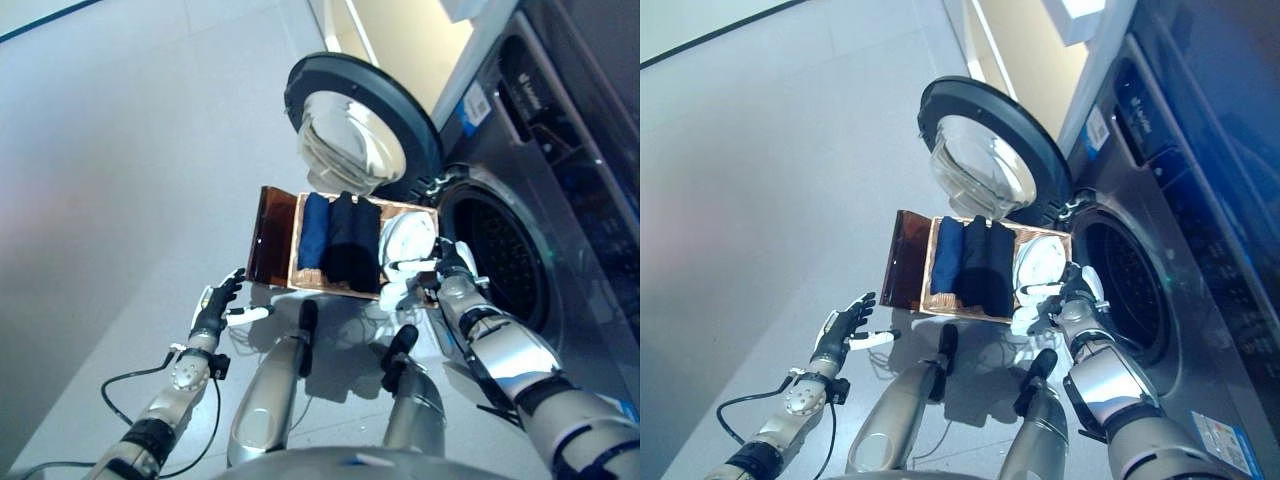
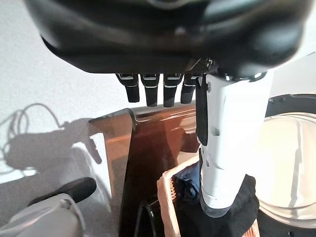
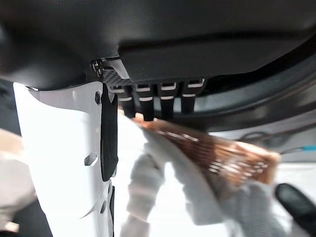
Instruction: Pick up the clothes and place them into the washing machine
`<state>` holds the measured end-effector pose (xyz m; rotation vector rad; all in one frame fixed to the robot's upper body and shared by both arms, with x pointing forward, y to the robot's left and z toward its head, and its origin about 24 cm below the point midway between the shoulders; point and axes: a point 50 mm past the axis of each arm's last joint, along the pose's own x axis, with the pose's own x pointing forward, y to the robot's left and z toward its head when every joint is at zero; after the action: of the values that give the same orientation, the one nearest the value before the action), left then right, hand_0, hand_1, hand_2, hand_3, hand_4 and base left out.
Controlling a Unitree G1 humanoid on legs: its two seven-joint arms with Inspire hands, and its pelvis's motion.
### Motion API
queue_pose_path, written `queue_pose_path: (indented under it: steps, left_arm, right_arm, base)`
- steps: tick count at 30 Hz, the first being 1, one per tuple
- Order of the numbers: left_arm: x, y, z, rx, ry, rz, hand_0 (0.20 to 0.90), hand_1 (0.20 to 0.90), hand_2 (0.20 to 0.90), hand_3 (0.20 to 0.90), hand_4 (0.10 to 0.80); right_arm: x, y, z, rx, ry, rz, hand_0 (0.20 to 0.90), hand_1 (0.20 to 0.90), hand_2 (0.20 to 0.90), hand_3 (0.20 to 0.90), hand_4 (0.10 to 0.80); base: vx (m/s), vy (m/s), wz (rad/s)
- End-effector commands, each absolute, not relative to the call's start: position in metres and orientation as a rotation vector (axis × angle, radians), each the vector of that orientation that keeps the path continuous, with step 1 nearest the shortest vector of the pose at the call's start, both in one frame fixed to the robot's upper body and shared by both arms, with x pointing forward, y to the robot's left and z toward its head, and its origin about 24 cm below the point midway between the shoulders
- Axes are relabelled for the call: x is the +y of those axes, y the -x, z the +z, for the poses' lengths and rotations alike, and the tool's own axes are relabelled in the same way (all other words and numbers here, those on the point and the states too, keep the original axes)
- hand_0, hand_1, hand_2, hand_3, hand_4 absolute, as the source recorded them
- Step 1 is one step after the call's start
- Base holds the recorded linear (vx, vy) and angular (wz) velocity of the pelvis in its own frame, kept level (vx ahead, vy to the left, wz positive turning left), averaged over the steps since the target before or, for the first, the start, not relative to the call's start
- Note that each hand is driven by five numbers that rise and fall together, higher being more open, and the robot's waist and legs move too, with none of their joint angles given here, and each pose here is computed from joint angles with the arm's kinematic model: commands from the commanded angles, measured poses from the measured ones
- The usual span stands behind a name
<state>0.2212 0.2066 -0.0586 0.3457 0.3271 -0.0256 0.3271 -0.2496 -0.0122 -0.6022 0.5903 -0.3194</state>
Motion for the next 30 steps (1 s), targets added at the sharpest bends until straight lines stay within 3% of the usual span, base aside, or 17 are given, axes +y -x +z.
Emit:
queue_pose_path:
  steps: [1, 10, 23, 24, 26, 27, 30]
  left_arm:
    - [0.2, -0.245, -0.017, 0.091, -0.342, -0.022, 0.9, 0.9, 0.9, 0.9, 0.8]
    - [0.189, -0.257, 0.02, -0.091, -0.364, -0.038, 0.9, 0.9, 0.9, 0.9, 0.8]
    - [0.183, -0.26, 0.021, -0.114, -0.415, -0.021, 0.9, 0.9, 0.9, 0.9, 0.8]
    - [0.181, -0.261, 0.021, -0.119, -0.426, -0.022, 0.9, 0.9, 0.9, 0.9, 0.8]
    - [0.181, -0.261, 0.021, -0.118, -0.434, -0.023, 0.9, 0.9, 0.9, 0.9, 0.8]
    - [0.181, -0.261, 0.02, -0.116, -0.436, -0.019, 0.9, 0.9, 0.9, 0.9, 0.8]
    - [0.183, -0.263, 0.018, -0.108, -0.427, 0.006, 0.9, 0.9, 0.9, 0.9, 0.8]
  right_arm:
    - [-0.273, -0.346, 0.028, 0.46, 0.694, -0.428, 0.9, 0.9, 0.9, 0.9, 0.8]
    - [-0.289, -0.35, 0.048, 0.43, 0.766, -0.503, 0.9, 0.9, 0.9, 0.9, 0.8]
    - [-0.32, -0.351, 0.08, 0.4, 0.865, -0.623, 0.9, 0.9, 0.9, 0.9, 0.8]
    - [-0.324, -0.35, 0.083, 0.391, 0.871, -0.642, 0.532, 0.532, 0.532, 0.532, 0.537]
    - [-0.325, -0.35, 0.085, 0.383, 0.87, -0.652, 0.359, 0.359, 0.359, 0.359, 0.414]
    - [-0.324, -0.351, 0.085, 0.377, 0.871, -0.653, 0.2, 0.2, 0.2, 0.2, 0.3]
    - [-0.317, -0.355, 0.085, 0.365, 0.872, -0.638, 0.2, 0.2, 0.2, 0.2, 0.3]
  base:
    - [0.024, 0.045, -0.05]
    - [0.009, 0.028, 0.03]
    - [0.01, 0.017, 0.1]
    - [0.026, 0.012, 0.24]
    - [0.033, 0.015, 0.26]
    - [0.032, 0.022, 0.13]
    - [0.013, 0.033, 0.03]
